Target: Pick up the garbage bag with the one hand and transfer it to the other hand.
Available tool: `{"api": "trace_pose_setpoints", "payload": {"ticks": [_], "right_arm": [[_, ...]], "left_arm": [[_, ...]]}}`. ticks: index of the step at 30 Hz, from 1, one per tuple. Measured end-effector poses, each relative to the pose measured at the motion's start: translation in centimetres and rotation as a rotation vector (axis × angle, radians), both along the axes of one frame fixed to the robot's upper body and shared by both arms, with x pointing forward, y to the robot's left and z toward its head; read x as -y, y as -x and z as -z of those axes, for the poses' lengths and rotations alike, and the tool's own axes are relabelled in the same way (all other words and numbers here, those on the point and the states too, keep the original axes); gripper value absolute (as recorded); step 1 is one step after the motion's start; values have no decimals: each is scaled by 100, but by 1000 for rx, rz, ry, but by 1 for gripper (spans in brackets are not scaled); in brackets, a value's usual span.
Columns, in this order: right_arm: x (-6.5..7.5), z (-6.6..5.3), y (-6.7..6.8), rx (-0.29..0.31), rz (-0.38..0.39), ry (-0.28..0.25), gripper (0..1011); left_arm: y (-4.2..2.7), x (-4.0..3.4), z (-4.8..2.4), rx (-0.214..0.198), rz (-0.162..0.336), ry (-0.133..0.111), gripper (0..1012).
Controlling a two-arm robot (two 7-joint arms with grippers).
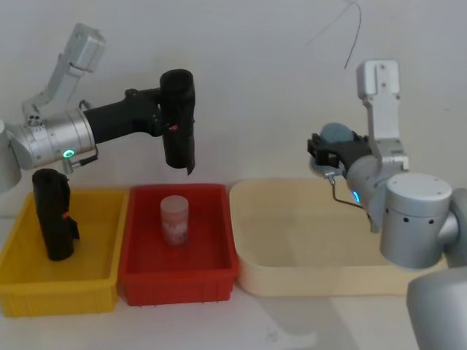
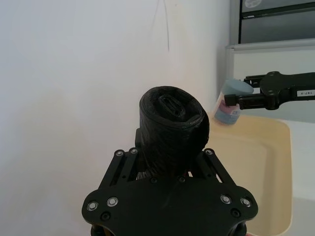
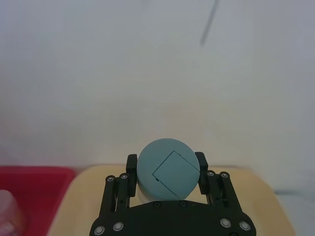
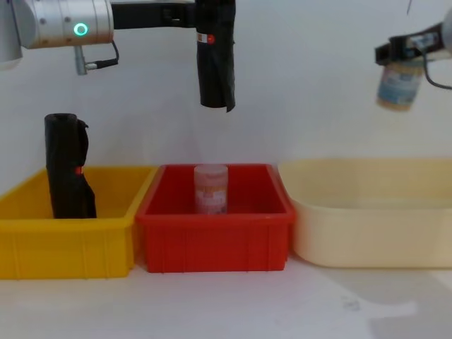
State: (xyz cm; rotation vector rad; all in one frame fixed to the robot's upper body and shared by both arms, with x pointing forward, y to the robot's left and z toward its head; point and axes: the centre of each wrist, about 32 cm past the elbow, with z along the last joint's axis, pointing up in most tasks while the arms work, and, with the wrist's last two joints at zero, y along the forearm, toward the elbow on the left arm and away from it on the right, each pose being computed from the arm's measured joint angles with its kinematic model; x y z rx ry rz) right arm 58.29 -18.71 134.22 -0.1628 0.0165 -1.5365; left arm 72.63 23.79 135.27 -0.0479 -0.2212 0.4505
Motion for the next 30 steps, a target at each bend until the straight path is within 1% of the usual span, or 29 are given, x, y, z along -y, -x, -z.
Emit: {"api": "trace_pose_setpoints", "payload": {"ticks": [2, 10, 20, 21, 22, 23, 24, 25, 26, 27, 28, 30], "right_arm": [[13, 8, 6, -3, 4, 0, 680], [112, 98, 57, -51, 28, 4, 679], [157, 157, 73, -87, 25, 4, 684], [160, 163, 75, -90, 24, 4, 735], [162, 165, 76, -92, 24, 4, 749], [164, 168, 77, -94, 24, 4, 790], [167, 173, 78, -96, 23, 4, 802], [169, 176, 79, -98, 23, 5, 844], [172, 178, 80, -100, 23, 5, 844], [173, 180, 80, -101, 23, 5, 894], [173, 180, 80, -101, 23, 5, 894], [178, 187, 82, -105, 23, 5, 956]], "left_arm": [[-20, 31, -17, 3, 13, -7, 379], [-46, 76, -49, 6, 31, -19, 379], [-58, 105, -69, 7, 43, -28, 379], [-59, 107, -69, 7, 44, -28, 379], [-60, 109, -71, 7, 44, -29, 379], [-60, 109, -72, 7, 45, -29, 379], [-61, 110, -74, 7, 45, -30, 379], [-62, 109, -75, 8, 46, -30, 379], [-62, 111, -77, 8, 46, -31, 379], [-63, 112, -78, 8, 46, -31, 379], [-63, 114, -79, 8, 47, -31, 379], [-63, 115, -78, 7, 48, -32, 379]]}}
